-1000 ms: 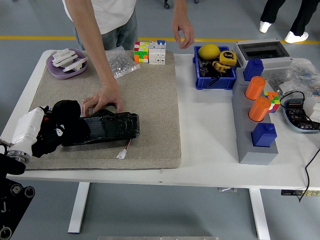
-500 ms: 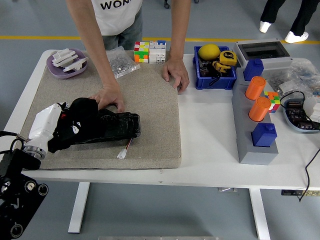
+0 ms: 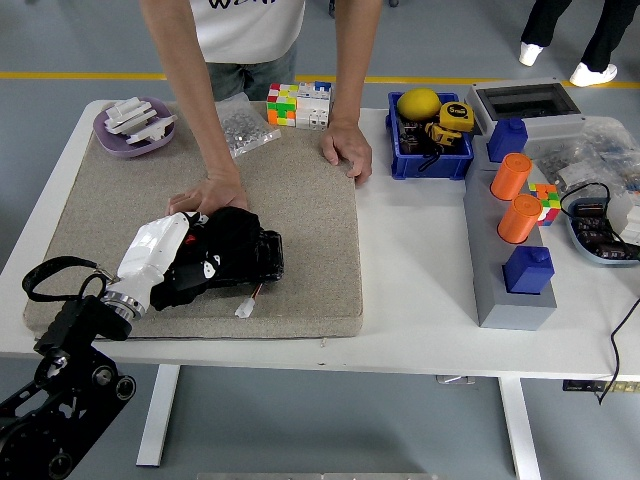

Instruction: Pick the rag up,wipe the panel,place it on the desk

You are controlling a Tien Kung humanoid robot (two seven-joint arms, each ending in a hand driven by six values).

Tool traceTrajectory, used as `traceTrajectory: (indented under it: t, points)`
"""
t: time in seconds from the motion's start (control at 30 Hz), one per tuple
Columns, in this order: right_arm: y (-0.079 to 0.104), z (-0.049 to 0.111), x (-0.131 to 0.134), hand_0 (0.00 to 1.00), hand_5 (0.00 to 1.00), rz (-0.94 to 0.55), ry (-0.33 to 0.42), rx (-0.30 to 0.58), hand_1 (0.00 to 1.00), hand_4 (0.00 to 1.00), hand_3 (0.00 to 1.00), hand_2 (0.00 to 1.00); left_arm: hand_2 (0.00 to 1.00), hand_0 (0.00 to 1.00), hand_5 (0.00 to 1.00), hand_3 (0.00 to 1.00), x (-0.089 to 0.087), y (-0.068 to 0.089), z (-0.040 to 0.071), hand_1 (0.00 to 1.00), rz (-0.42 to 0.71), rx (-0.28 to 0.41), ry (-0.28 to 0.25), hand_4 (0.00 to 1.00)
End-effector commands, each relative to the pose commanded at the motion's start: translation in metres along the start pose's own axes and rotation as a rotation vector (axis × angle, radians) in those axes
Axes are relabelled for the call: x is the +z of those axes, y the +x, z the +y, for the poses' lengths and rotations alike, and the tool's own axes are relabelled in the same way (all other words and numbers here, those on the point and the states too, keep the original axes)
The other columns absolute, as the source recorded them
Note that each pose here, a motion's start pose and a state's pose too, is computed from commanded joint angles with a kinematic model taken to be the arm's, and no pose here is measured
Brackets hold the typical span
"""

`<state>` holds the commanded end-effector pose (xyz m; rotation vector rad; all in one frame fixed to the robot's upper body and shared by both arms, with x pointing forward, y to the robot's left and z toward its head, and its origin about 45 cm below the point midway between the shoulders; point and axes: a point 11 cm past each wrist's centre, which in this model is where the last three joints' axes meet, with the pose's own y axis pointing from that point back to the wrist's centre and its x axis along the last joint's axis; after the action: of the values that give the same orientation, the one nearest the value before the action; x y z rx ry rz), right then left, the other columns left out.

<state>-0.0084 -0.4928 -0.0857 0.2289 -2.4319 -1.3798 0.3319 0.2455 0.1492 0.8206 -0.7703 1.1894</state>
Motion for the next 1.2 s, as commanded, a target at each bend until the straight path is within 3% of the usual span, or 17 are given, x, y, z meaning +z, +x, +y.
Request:
traceTrajectory:
  t: [0.43,0.57,0.77,1.2]
  points:
    - [-0.001,0.0,-0.002,0.703,0.435,0.001,0.003,-0.006,0.612,0.982,0.57,0.587,0.534,0.298,0.002,0.503,0.045,-0.021,-0.003,0.36,-0.029,-0.07,-0.124,0.277]
    - [-0.002,0.0,-0.003,0.7,0.434,0.001,0.006,-0.008,0.612,0.983,0.57,0.588,0.532,0.298,0.002,0.503,0.051,-0.024,-0.004,0.359,-0.037,-0.077,-0.139,0.276]
    - [-0.002,0.0,-0.002,0.699,0.433,0.002,0.006,-0.01,0.613,0.985,0.57,0.588,0.532,0.298,0.002,0.502,0.047,-0.022,-0.006,0.358,-0.04,-0.066,-0.128,0.275]
    - [0.002,0.0,-0.003,0.699,0.434,0.006,0.011,-0.003,0.612,0.987,0.57,0.587,0.53,0.298,0.002,0.502,0.015,-0.004,-0.007,0.359,-0.039,-0.006,-0.042,0.279]
